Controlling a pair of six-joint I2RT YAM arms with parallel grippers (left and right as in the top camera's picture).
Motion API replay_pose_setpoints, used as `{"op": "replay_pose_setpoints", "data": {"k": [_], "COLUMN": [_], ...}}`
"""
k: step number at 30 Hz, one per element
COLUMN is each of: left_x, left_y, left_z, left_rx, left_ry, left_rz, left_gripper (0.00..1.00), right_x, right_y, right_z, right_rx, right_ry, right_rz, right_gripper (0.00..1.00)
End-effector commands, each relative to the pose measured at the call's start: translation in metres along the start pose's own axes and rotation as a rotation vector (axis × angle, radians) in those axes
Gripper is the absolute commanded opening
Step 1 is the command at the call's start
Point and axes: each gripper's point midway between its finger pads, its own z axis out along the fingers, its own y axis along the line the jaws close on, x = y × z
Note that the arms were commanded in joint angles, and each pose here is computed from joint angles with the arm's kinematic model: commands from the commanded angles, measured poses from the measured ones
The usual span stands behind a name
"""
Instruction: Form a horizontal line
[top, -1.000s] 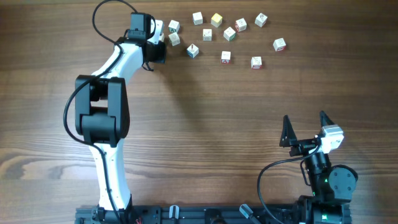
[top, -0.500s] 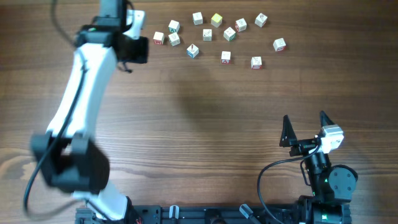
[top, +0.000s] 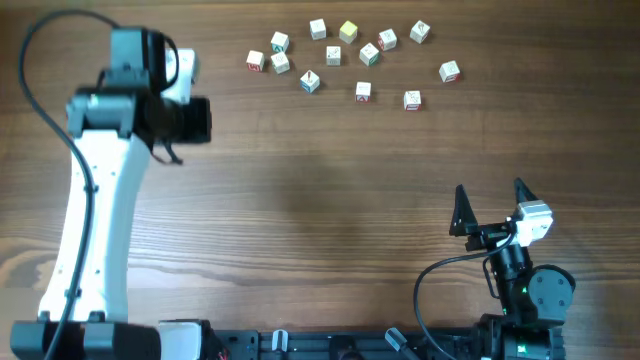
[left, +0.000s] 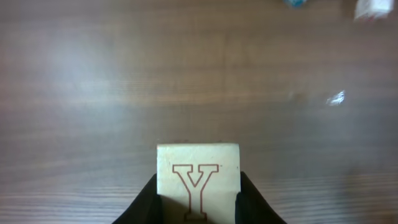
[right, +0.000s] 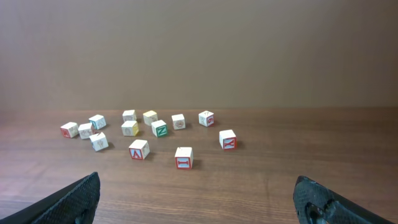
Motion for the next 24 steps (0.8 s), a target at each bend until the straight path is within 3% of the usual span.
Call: {"op": "replay_pose_setpoints", "data": {"k": [1,4,9,13,18,24], "left_x": [0.043,0.068,0.081,0.074,0.057,0.064], "left_y": [0.01,0.022,0.048,0.066,0.078,0.08], "left_z": [0.033,0.063,0.088,0.092,0.093,0.107], "left_rx": [-0.011,-0.029,-0.073,-0.095,-0.113,-0.111], "left_ry": [0.074,0.117,0.095,0.043,-0.026,0.03], "left_rz": [-0.036,-0.034,-0.026,-0.015,0.009,0.139], "left_gripper": [0.04,0.06,0.14,0.14,0.29,0.26], "right_x": [-0.003,-0.003,-0.003,-0.003,-0.003,-0.003], "right_y": [-0.003,-0.003,-0.003,-0.003,-0.003,-0.003], "right_z": [-0.001,-0.001,-0.001,-0.001,-0.001,-0.001], "right_rx": [0.014,0.014,0.014,0.014,0.014,0.014], "right_ry": [-0.013,-0.013,-0.013,-0.013,-0.013,-0.013], "right_rz": [0.008,0.009,0.009,0.008,0.009,0.009], "right_gripper": [1.0,0.99,1.0,1.0,1.0,1.0]}}
